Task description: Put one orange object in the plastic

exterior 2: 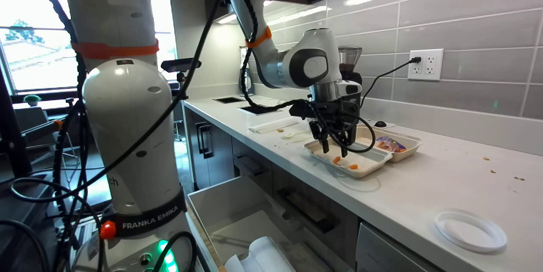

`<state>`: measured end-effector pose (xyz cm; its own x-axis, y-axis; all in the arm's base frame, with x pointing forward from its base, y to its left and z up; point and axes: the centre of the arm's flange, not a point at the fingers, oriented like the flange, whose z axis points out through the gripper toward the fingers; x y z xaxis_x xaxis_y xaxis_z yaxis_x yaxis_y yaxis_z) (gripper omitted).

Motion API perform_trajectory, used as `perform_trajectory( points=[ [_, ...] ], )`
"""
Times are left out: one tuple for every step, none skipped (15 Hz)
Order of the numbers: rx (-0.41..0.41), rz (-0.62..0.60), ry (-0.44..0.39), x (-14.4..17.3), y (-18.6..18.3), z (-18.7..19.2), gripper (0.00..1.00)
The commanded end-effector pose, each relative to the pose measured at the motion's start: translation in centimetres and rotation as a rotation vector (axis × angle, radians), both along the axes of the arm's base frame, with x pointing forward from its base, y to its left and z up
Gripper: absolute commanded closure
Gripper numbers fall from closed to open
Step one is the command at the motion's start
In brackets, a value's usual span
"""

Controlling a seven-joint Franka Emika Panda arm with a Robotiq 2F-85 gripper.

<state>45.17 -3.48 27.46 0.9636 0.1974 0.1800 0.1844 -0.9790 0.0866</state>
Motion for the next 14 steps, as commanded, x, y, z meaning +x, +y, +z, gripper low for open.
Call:
perform_trajectory(
  points=[
    [-0.007,-0.001,-0.009,0.3,-0.3,-1.0,0.40],
    [-0.007,-0.001,-0.005,0.2,-0.4,-1.0,0.41],
    [-0.008,-0.003,-0.003,0.1,-0.5,-1.0,0.44],
    [-0.008,-0.005,-0.003,0.0,-0.6,-1.0,0.44],
    [-0.009,-0.007,-0.003,-0.1,-0.7,-1.0,0.49],
    [-0.010,-0.009,-0.002,-0.2,-0.8,-1.0,0.48],
    [-0.010,-0.010,-0.003,-0.3,-0.9,-1.0,0.57],
    [-0.011,-0.012,-0.003,-0.3,-1.0,-1.0,0.55],
    [-0.011,-0.013,-0.002,-0.4,-1.1,-1.0,0.59],
    [-0.011,-0.014,-0.001,-0.4,-1.2,-1.0,0.61],
    [-0.010,-0.015,-0.001,-0.4,-1.3,-1.1,0.60],
    [-0.010,-0.016,-0.001,-0.5,-1.3,-1.1,0.66],
    [-0.010,-0.017,-0.001,-0.5,-1.3,-1.1,0.69],
    [-0.009,-0.017,-0.002,-0.5,-1.3,-1.1,0.77]
  ],
)
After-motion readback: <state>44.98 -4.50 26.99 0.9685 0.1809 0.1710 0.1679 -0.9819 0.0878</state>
